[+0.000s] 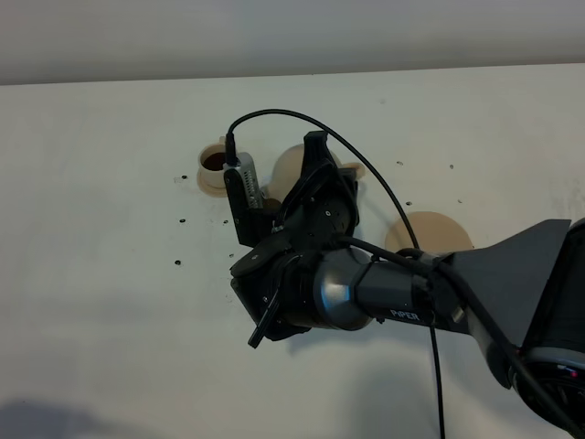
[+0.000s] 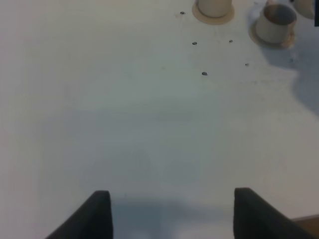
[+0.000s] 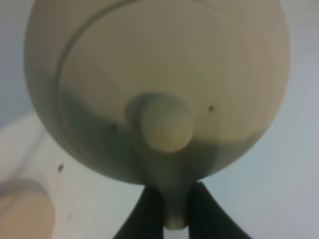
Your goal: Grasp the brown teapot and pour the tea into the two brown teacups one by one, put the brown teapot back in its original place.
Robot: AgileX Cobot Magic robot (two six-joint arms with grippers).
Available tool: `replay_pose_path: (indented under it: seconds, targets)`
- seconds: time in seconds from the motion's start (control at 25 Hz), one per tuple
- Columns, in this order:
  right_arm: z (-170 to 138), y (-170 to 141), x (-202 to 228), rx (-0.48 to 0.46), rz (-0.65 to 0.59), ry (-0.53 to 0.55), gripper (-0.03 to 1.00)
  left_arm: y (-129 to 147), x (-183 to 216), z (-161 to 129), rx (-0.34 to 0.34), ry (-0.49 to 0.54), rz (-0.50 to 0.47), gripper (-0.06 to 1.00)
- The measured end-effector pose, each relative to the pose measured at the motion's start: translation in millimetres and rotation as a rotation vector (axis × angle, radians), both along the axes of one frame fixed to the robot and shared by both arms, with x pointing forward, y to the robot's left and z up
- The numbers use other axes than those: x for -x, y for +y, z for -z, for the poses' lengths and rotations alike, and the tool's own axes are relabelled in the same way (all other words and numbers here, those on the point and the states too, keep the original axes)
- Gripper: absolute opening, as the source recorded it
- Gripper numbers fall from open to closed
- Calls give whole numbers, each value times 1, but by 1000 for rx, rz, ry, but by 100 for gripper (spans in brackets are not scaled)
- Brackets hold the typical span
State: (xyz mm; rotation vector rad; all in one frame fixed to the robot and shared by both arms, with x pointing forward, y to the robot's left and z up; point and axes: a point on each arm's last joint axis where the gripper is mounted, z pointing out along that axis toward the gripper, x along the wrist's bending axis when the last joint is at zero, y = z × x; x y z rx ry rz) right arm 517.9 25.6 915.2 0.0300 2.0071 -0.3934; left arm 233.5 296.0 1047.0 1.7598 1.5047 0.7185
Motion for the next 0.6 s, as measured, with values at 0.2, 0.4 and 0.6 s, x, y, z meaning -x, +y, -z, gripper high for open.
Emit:
replay_pose_path:
  seconds: [0.2, 0.4, 0.6]
  targets:
    - [-3, 2, -2, 0, -29, -26, 10, 0, 0, 0, 0, 0, 0, 50]
    - [-4, 4, -3, 4, -57, -37, 10, 0, 0, 0, 0, 0, 0, 50]
    - [-8, 6, -5, 37, -95, -70, 10, 0, 0, 0, 0, 0, 0, 50]
